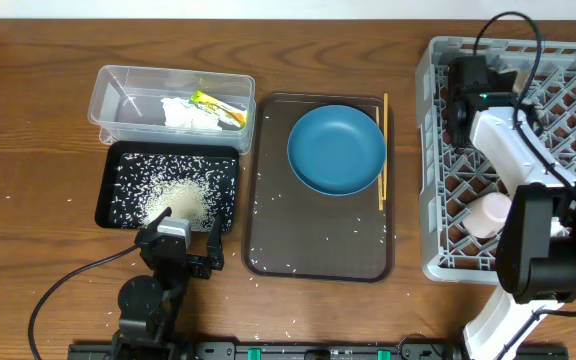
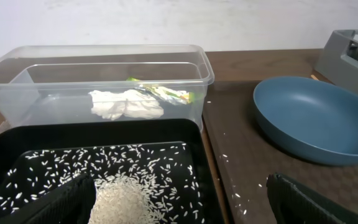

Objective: Sort waste into correct bins and load items into the dishwasher rack
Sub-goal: 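Move the right gripper to the blue plate and grasp its edge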

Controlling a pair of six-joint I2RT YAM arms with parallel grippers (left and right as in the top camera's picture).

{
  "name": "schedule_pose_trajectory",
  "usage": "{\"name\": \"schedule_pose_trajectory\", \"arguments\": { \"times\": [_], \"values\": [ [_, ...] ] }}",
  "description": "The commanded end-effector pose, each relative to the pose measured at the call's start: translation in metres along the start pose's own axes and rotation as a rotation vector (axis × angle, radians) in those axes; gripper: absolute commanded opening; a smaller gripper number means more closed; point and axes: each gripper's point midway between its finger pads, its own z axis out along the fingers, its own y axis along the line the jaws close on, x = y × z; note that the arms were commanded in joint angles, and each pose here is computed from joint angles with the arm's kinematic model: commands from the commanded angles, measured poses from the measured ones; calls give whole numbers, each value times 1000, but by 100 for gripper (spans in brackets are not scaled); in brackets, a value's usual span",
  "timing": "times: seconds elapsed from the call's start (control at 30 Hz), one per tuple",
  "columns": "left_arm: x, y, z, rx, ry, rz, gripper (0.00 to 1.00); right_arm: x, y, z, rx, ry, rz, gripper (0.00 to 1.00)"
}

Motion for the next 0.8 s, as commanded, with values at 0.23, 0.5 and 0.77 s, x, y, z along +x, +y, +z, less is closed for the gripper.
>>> {"name": "schedule_pose_trajectory", "arguments": {
  "times": [0.23, 0.5, 0.77],
  "values": [
    [12, 3, 3, -15, 24, 1, 91, -38, 38, -174, -810, -255, 139, 69],
    [12, 3, 3, -15, 24, 1, 90, 4, 120, -266, -1119, -134, 99, 69],
    [12, 3, 3, -15, 24, 1, 90, 57, 208, -208, -967, 303, 270, 62]
  ]
}}
